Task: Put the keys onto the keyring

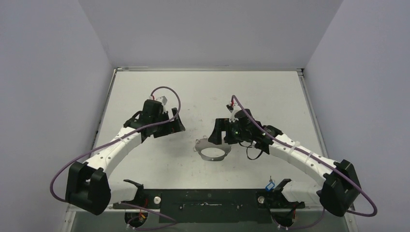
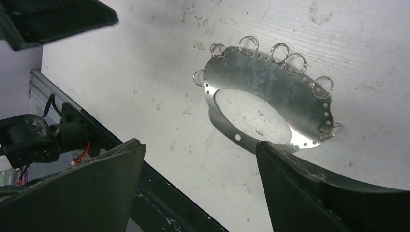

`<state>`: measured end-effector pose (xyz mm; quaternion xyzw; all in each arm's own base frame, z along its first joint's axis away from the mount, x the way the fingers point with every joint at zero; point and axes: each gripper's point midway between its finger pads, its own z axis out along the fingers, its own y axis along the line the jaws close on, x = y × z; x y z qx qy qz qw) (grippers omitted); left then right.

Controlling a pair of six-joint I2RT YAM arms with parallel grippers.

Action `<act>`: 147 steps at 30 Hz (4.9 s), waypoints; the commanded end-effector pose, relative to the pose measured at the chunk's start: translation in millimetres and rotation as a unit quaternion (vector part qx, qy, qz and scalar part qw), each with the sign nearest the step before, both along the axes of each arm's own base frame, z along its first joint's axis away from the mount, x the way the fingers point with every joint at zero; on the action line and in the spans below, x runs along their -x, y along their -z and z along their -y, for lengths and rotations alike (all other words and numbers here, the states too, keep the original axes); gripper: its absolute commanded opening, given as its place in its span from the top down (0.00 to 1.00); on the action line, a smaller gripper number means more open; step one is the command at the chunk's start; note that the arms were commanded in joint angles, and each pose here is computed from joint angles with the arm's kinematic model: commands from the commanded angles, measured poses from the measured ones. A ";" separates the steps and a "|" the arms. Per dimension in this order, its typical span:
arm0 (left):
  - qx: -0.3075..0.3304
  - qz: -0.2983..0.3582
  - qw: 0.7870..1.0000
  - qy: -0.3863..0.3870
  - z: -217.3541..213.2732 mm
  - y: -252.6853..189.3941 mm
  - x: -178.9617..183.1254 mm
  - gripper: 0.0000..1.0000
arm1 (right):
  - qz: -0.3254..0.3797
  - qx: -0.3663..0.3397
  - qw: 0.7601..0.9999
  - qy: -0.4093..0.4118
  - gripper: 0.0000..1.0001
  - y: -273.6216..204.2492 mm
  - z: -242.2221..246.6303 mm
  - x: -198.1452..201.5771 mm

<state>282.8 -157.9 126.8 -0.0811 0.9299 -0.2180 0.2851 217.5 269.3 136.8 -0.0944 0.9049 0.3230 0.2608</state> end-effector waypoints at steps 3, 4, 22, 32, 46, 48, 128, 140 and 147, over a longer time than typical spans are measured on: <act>0.051 -0.033 0.997 0.056 38.0 23.3 24.8 0.14 | 0.010 0.024 0.999 0.041 0.09 0.5 32.7 4.3; 0.054 -0.043 0.996 0.056 38.9 31.9 31.5 0.14 | 0.006 0.022 0.999 0.046 0.08 4.8 35.4 4.4; 0.119 -0.082 0.987 0.073 82.9 90.7 55.2 0.27 | -0.079 0.077 0.991 0.076 0.14 98.1 70.2 -16.9; 0.051 -0.108 0.990 0.078 73.0 134.1 51.1 0.37 | -0.084 0.105 0.989 0.069 0.19 127.5 70.8 -27.1; 0.031 -0.103 0.991 0.075 75.9 140.0 35.4 0.42 | -0.085 0.120 0.989 0.019 0.35 128.2 57.8 -25.7; 0.031 -0.099 0.992 0.076 78.4 138.3 31.2 0.42 | -0.089 0.109 0.990 0.016 0.37 125.6 56.2 -14.6; 0.102 0.102 0.985 0.097 73.5 25.3 49.2 0.50 | -0.085 0.007 0.990 0.114 0.47 82.2 36.2 33.4; 0.099 0.107 0.985 0.093 68.4 24.3 54.2 0.46 | -0.103 0.034 0.988 0.109 0.59 109.7 21.0 33.5; 0.089 0.105 0.986 0.090 64.0 26.2 55.5 0.46 | -0.078 0.069 0.989 0.108 0.72 106.2 26.0 28.4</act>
